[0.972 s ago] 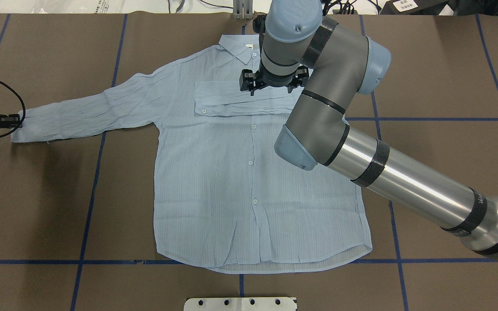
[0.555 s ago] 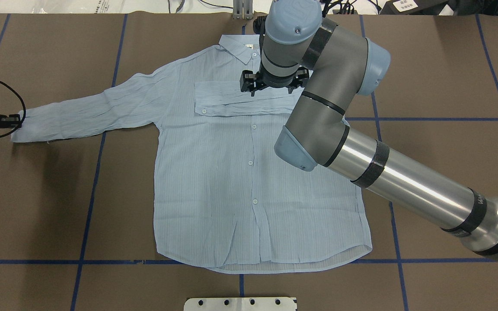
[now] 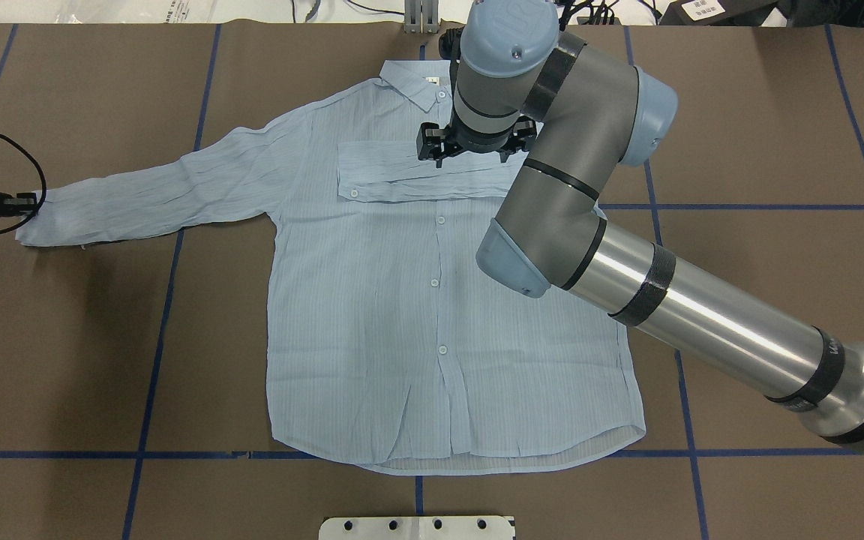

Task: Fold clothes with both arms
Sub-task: 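Hold the right gripper over the folded sleeve while the left gripper reaches the other cuff, then grasp the other sleeve cuff with the left gripper while the right arm withdraws, then fold the held sleeve with the left gripper across the chest over the first sleeve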

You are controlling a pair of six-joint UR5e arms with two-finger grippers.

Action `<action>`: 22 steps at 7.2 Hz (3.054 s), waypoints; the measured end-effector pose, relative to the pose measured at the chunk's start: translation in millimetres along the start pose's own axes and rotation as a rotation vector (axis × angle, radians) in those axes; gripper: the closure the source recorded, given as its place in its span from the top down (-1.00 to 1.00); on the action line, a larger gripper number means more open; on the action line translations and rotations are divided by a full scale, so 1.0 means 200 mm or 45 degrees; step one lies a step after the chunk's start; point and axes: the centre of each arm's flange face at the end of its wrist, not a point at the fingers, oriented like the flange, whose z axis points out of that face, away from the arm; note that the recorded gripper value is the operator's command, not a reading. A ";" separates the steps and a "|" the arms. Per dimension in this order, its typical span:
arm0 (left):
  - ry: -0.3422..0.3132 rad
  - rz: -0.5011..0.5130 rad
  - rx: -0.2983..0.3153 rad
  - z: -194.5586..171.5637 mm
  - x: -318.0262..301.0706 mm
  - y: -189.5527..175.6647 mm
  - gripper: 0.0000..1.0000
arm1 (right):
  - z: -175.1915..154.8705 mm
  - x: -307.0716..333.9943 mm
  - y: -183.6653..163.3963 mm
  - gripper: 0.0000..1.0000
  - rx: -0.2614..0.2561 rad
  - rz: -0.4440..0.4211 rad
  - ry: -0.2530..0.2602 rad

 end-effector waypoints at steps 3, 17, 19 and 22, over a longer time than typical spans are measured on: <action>0.042 -0.013 0.024 -0.25 0.30 -0.12 -1.00 | 0.01 0.13 0.01 0.99 -0.009 0.006 0.008; 0.484 -0.818 -0.285 -1.17 3.17 -0.51 -1.00 | -0.14 2.23 0.38 1.00 -0.244 -0.229 0.077; 0.514 -0.838 -0.297 -1.05 3.22 -0.48 -1.00 | -0.14 2.23 0.37 1.00 -0.243 -0.227 0.077; 0.528 -0.837 -0.278 -0.75 3.36 -0.24 -0.85 | -0.15 2.21 0.36 1.00 -0.236 -0.228 0.074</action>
